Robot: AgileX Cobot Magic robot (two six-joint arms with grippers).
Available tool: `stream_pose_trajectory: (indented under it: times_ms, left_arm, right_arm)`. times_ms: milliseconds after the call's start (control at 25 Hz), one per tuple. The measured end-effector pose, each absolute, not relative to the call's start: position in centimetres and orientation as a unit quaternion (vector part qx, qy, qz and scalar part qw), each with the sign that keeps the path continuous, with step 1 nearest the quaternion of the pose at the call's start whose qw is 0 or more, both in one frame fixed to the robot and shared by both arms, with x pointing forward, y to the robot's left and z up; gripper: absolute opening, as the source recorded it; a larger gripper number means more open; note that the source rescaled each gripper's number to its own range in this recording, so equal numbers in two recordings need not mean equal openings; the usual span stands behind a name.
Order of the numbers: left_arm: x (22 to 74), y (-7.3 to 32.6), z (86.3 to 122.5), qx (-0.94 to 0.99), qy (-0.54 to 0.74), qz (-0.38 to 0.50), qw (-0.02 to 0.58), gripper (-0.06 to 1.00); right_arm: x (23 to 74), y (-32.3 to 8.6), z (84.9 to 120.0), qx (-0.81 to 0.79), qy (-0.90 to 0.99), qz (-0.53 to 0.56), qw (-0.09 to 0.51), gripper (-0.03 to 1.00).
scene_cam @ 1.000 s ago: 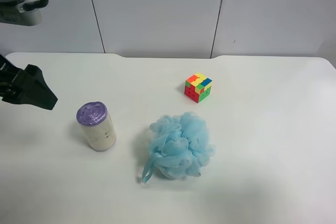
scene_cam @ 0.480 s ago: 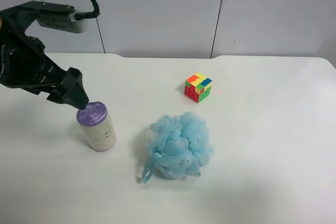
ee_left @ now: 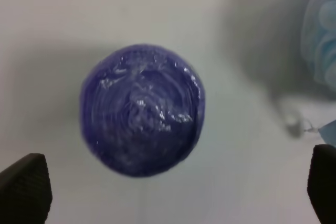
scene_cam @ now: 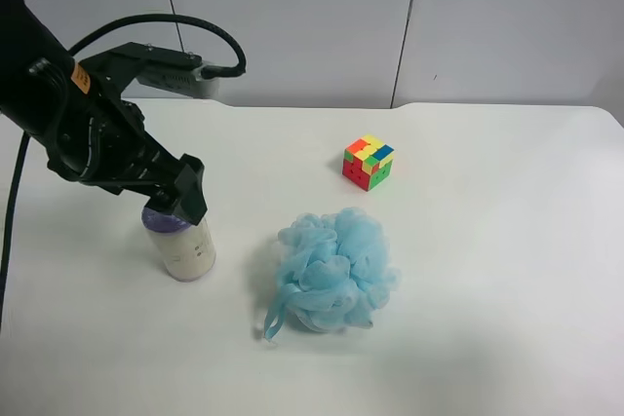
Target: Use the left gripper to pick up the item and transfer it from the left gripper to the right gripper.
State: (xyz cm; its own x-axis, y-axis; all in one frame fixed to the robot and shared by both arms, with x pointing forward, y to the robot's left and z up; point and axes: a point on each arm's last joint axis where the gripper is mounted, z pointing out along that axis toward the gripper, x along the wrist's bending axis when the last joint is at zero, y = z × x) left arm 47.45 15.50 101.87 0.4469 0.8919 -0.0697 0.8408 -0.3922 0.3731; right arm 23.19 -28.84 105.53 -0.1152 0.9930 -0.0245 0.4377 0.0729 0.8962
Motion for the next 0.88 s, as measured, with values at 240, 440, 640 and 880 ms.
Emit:
stream_pose_trajectory:
  times_ms: [240,440,640,880]
  left_arm:
    - [48.6,14.8,100.2,0.831,0.522,0.073,0.179,1.00]
    - [49.4,14.5,98.6,0.835,0.520,0.072,0.163,1.00]
    - [49.9,14.3,97.0,0.843,0.514,0.073,0.142,1.00]
    - [50.5,14.0,95.4,0.846,0.513,0.070,0.130,1.00]
  right_arm:
    - [23.2,-28.8,105.5,0.560,0.639,0.387,0.359,1.00]
    - [23.2,-28.8,105.5,0.560,0.639,0.387,0.359,1.00]
    - [23.2,-28.8,105.5,0.560,0.639,0.387,0.359,1.00]
    - [23.2,-28.8,105.5,0.560,0.639,0.387,0.359,1.00]
